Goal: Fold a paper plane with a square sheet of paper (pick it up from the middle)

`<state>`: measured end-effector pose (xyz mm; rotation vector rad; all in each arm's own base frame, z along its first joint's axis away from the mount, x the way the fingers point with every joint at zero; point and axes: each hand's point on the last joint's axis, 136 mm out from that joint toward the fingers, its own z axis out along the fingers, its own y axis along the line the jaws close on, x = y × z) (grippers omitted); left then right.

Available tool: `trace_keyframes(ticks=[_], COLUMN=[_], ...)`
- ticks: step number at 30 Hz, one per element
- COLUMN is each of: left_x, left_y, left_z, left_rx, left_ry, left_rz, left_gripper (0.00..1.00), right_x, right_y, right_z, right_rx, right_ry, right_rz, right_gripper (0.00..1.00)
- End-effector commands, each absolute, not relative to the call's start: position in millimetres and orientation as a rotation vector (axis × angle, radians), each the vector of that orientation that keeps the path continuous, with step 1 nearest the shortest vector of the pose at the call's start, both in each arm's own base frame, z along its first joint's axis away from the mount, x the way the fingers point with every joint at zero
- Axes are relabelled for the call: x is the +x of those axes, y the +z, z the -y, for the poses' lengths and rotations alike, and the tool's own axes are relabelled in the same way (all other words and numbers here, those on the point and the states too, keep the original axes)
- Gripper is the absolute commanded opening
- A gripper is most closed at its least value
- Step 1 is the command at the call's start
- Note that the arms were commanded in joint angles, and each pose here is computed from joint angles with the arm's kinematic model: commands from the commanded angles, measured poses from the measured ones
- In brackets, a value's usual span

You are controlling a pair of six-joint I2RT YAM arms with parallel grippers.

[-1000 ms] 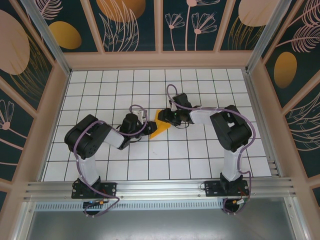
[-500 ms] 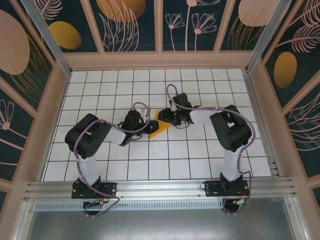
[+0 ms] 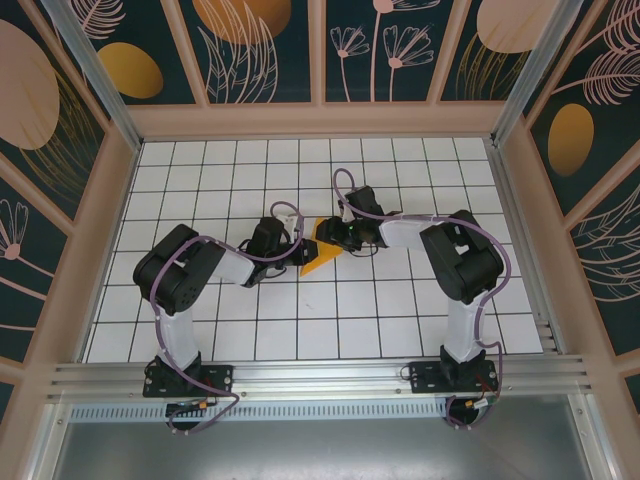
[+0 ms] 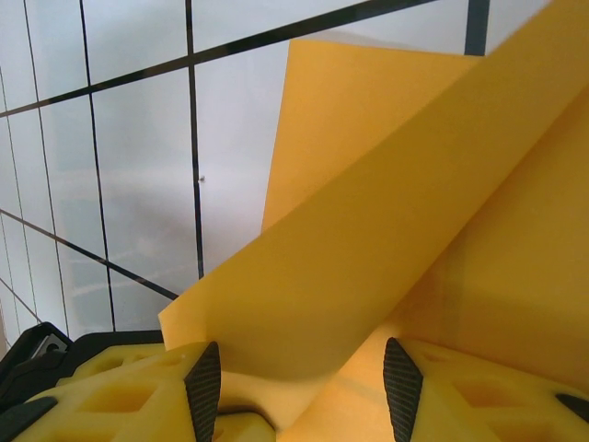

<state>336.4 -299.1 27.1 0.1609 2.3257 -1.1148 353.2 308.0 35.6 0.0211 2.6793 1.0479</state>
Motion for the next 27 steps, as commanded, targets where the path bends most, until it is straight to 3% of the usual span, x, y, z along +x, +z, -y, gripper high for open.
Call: trace_keyframes(ticks=[1, 10, 27], left_x=[336.6, 325.9, 311.1], left_y=[24.2, 51.8, 65.6], left_z=[295.0, 302.3, 310.6], left_rx=[0.144, 0.149, 0.126], left_ry=[-1.103, -1.264, -1.324], left_rz=[-2.343, -2.227, -2.183], left_gripper=[0.12, 0.09, 0.08], right_x=[358.4, 340.3, 315.2], right_y=[60.6, 91.1, 82.2], right_z=[-308.2, -287.2, -279.7], right_rx=[0.019, 0.137, 0.245], right_ry=[1.071, 1.076, 1.172], right_rz=[-2.627, -2.562, -2.572], right_gripper=[0.51, 0.52, 0.54])
